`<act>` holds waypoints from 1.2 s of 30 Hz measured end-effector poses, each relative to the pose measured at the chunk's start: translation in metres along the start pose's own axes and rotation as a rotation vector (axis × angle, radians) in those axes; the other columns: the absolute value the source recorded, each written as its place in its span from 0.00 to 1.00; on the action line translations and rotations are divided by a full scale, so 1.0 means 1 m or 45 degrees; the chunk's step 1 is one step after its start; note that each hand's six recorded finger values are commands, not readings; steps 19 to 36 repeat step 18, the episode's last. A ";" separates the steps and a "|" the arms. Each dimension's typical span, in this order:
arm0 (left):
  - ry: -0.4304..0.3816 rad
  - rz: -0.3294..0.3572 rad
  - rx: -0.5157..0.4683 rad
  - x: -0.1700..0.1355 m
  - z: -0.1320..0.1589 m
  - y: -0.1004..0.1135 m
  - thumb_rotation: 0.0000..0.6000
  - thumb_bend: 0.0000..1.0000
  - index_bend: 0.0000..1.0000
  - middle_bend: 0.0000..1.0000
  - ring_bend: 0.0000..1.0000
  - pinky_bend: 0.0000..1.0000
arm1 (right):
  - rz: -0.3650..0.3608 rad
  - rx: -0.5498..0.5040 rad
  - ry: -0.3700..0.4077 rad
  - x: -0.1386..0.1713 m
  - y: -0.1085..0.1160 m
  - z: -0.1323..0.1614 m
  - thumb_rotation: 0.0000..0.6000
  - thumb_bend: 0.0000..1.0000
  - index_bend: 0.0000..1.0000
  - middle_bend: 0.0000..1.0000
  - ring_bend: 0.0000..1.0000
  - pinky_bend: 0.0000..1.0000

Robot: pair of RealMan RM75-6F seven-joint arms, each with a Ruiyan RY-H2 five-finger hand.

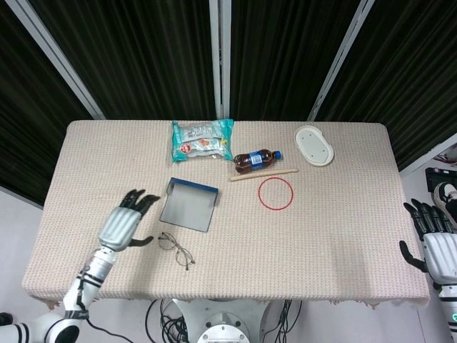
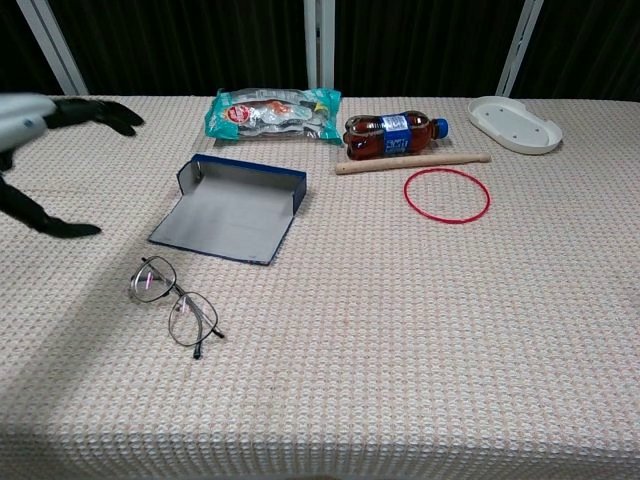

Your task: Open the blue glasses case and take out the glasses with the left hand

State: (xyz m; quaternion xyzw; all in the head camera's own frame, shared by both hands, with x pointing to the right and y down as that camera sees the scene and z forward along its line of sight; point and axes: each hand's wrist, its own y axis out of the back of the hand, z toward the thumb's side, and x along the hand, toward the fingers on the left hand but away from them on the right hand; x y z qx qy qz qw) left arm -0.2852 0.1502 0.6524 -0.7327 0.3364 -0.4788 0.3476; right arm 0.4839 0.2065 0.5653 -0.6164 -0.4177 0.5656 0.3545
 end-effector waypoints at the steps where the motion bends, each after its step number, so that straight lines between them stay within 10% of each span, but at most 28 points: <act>1: 0.056 0.066 0.020 -0.003 -0.017 0.012 1.00 0.16 0.19 0.15 0.00 0.00 | 0.004 -0.004 -0.001 -0.001 0.000 -0.001 1.00 0.37 0.00 0.05 0.00 0.00; 10: 0.437 0.301 0.150 -0.080 -0.129 0.067 1.00 0.16 0.19 0.15 0.00 0.00 | 0.061 -0.077 0.050 -0.003 -0.004 -0.003 1.00 0.38 0.00 0.05 0.00 0.00; 18: 0.356 0.272 0.126 -0.126 -0.111 0.057 1.00 0.16 0.18 0.15 0.00 0.00 | 0.047 -0.097 0.094 0.004 -0.008 0.007 1.00 0.36 0.00 0.06 0.00 0.00; 36: 0.356 0.272 0.126 -0.126 -0.111 0.057 1.00 0.16 0.18 0.15 0.00 0.00 | 0.047 -0.097 0.094 0.004 -0.008 0.007 1.00 0.36 0.00 0.06 0.00 0.00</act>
